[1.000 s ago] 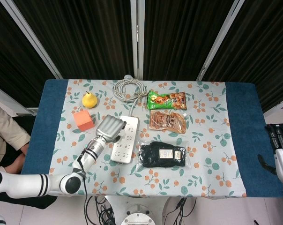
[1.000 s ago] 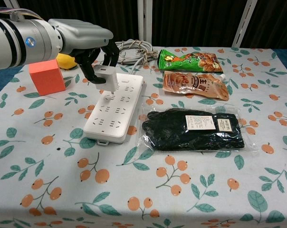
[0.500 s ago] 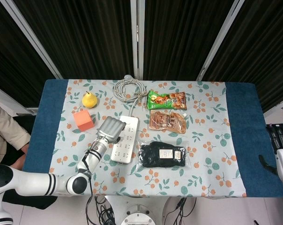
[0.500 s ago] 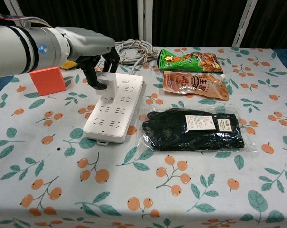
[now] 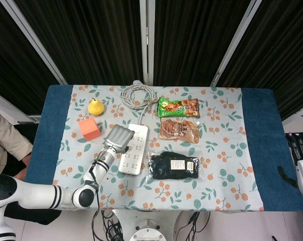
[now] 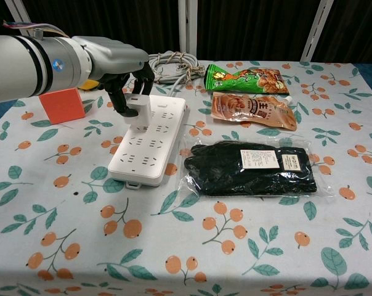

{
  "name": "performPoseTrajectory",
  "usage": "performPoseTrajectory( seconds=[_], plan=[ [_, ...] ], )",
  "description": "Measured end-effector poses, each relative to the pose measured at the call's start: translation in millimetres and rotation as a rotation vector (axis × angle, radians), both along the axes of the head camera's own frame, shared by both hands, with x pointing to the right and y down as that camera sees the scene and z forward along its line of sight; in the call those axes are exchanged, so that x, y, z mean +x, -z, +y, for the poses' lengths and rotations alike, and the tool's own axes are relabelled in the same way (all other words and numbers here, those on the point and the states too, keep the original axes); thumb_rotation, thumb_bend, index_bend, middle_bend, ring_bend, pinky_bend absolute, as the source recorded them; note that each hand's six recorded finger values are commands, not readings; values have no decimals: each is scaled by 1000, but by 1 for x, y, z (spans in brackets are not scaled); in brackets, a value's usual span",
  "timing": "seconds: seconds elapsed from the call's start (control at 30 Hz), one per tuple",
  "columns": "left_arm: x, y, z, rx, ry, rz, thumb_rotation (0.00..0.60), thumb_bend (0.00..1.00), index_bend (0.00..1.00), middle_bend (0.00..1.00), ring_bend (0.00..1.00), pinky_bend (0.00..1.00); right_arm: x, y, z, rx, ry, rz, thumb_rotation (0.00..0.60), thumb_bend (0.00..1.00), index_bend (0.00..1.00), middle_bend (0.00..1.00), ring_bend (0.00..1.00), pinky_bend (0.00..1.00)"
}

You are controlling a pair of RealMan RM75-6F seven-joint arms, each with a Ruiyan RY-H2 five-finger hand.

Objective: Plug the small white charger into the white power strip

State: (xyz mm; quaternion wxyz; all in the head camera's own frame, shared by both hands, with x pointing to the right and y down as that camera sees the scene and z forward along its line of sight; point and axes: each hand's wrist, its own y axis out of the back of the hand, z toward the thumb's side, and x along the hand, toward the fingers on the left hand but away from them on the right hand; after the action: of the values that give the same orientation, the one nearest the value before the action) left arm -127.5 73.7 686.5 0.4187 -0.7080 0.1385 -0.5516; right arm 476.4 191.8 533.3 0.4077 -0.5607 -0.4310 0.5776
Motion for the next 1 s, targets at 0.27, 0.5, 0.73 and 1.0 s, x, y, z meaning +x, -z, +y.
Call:
performPoseTrajectory(
  seconds=[0.27, 0.5, 0.73, 1.0],
  plan=[
    [1, -7, 2, -11, -9, -15, 600, 489, 718, 785, 664, 697, 1, -1, 0, -1, -2, -1, 600, 232, 0, 56, 0, 0],
    [3, -13, 1, -19, -10, -27, 600, 493, 721, 791, 672, 700, 3, -1, 0, 0, -8, 0, 600, 232, 0, 56, 0, 0],
    [3, -17, 2, -32, -12, -32, 600, 505, 745, 818, 695, 703, 4, -1, 1, 2, -11, 0, 600, 231, 0, 57, 0, 0],
    [6, -21, 7, -41, -21, -30, 600, 512, 769, 843, 715, 706, 6, 0, 2, 6, -15, 1, 600, 231, 0, 60, 0, 0]
  ],
)
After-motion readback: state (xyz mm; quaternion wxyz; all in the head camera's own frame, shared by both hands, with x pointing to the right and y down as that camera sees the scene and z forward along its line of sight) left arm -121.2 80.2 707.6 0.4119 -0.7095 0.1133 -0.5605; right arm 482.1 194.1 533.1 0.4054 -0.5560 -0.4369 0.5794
